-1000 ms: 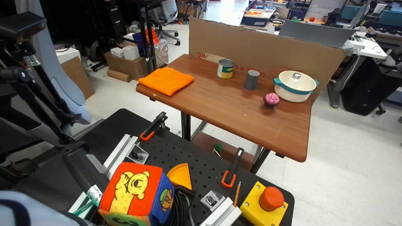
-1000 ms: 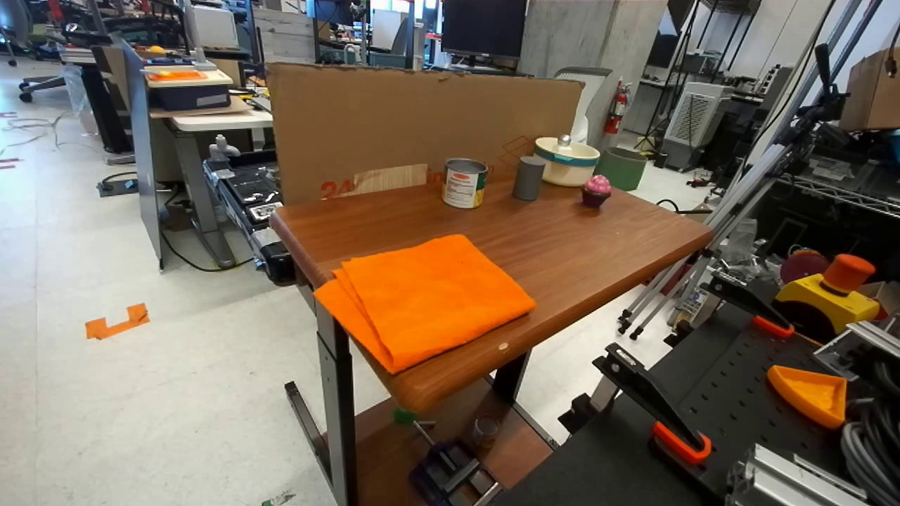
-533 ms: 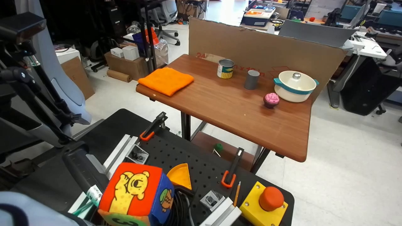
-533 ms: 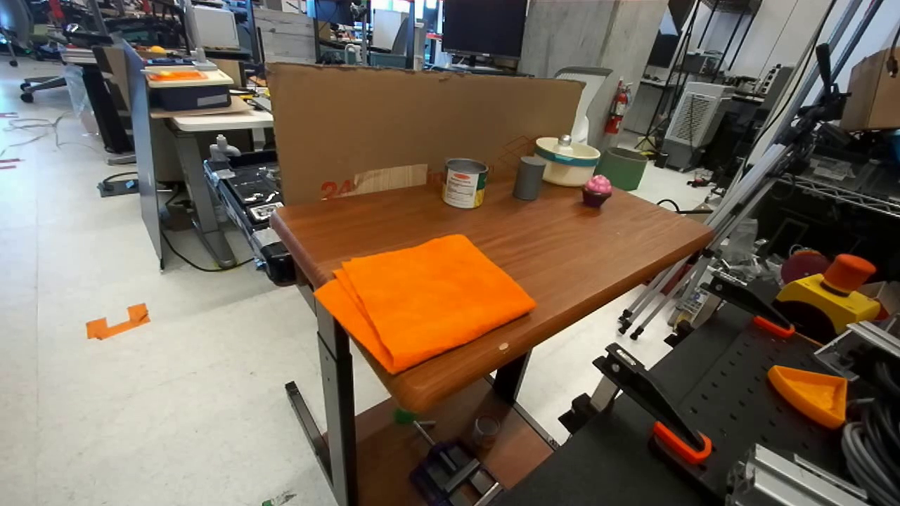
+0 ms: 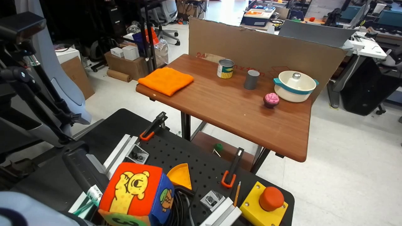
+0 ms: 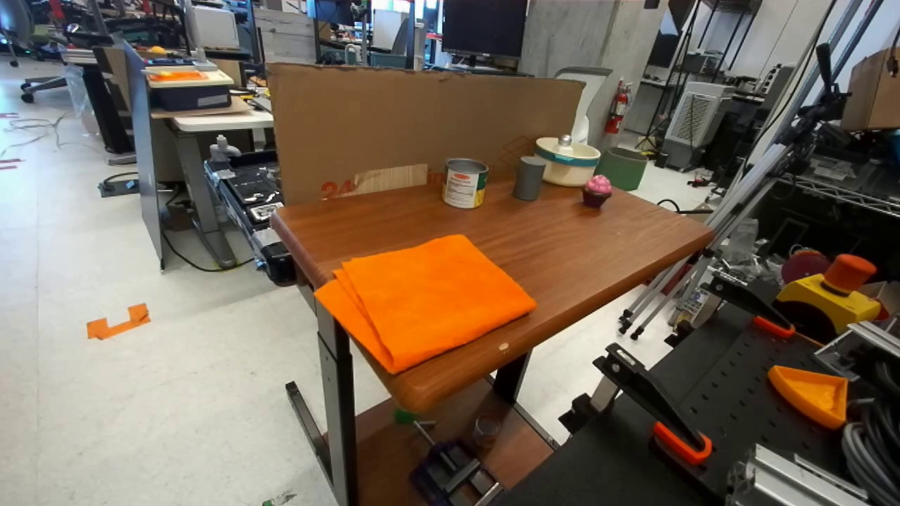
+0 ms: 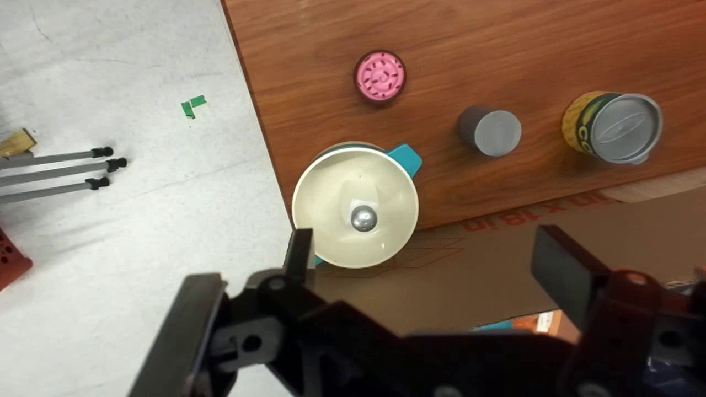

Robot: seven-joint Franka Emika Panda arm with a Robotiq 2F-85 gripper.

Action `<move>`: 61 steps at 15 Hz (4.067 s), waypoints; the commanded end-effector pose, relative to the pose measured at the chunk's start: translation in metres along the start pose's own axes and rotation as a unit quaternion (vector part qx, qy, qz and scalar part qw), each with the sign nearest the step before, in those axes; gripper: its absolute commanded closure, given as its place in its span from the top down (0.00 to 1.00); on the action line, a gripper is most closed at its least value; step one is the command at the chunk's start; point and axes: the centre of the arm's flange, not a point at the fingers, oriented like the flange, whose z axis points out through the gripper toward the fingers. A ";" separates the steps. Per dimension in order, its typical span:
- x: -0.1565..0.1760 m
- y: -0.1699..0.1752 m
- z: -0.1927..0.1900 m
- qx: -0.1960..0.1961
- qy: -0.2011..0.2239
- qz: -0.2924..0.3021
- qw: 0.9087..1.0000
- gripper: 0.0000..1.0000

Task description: Pick the cellar in the pot and put it on the table

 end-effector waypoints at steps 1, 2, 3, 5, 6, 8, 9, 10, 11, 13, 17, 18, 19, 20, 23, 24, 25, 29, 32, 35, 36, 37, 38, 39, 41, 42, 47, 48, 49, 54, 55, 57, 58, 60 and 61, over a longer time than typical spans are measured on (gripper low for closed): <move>0.025 0.013 0.021 -0.001 0.002 -0.024 1.000 1.00; 0.027 0.015 0.031 -0.002 0.004 -0.027 1.000 1.00; 0.029 0.017 0.039 -0.004 0.006 -0.029 1.000 1.00; 0.037 0.021 0.054 -0.003 0.013 -0.029 0.999 1.00; 0.041 0.023 0.064 0.001 0.017 -0.026 1.000 1.00; 0.045 0.025 0.080 0.006 0.023 -0.022 0.999 1.00; 0.046 0.026 0.087 0.007 0.024 -0.020 0.999 1.00; 0.048 0.027 0.096 0.007 0.027 -0.018 0.999 1.00; 0.050 0.028 0.102 0.006 0.031 -0.017 0.999 1.00; 0.055 0.029 0.115 0.008 0.037 -0.013 0.999 1.00; 0.064 0.028 0.139 0.003 0.036 -0.008 0.999 1.00; 0.066 0.027 0.144 0.002 0.034 -0.007 0.999 1.00; 0.067 0.026 0.149 0.002 0.033 -0.006 0.999 1.00; 0.069 0.026 0.153 0.001 0.031 -0.004 1.000 1.00; 0.074 0.025 0.166 -0.002 0.021 0.001 1.000 1.00; 0.075 0.024 0.170 -0.002 0.018 0.002 1.000 1.00; 0.076 0.023 0.174 -0.004 0.015 0.003 1.000 1.00; 0.079 0.021 0.190 -0.011 0.003 0.009 1.000 1.00; 0.081 0.019 0.199 -0.013 -0.007 0.013 1.000 0.94; 0.085 0.016 0.206 -0.012 -0.010 0.017 1.000 0.67; 0.086 0.014 0.207 -0.013 -0.011 0.018 1.000 0.60; 0.088 0.013 0.208 -0.013 -0.013 0.020 1.000 0.51; 0.089 0.011 0.209 -0.014 -0.013 0.022 1.000 0.44; 0.090 0.010 0.210 -0.015 -0.013 0.024 1.000 0.37; 0.092 0.009 0.212 -0.022 -0.015 0.028 0.999 0.22; 0.093 0.008 0.212 -0.024 -0.015 0.031 0.999 0.13; 0.052 0.011 0.174 -0.061 -0.055 0.020 0.996 0.07; 0.038 0.014 0.161 -0.059 -0.061 0.012 0.996 0.07; 0.025 0.016 0.149 -0.060 -0.063 0.004 0.996 0.07; -0.031 0.000 0.093 -0.034 0.009 -0.071 0.997 0.07; -0.041 -0.008 0.088 -0.030 0.031 -0.091 0.995 0.07; -0.061 -0.017 0.087 -0.028 0.050 -0.129 0.990 0.07; -0.069 -0.022 0.091 -0.027 0.047 -0.148 0.988 0.07; -0.089 -0.035 0.105 -0.027 0.037 -0.182 0.982 0.07; -0.096 -0.046 0.115 -0.027 0.033 -0.197 0.979 0.07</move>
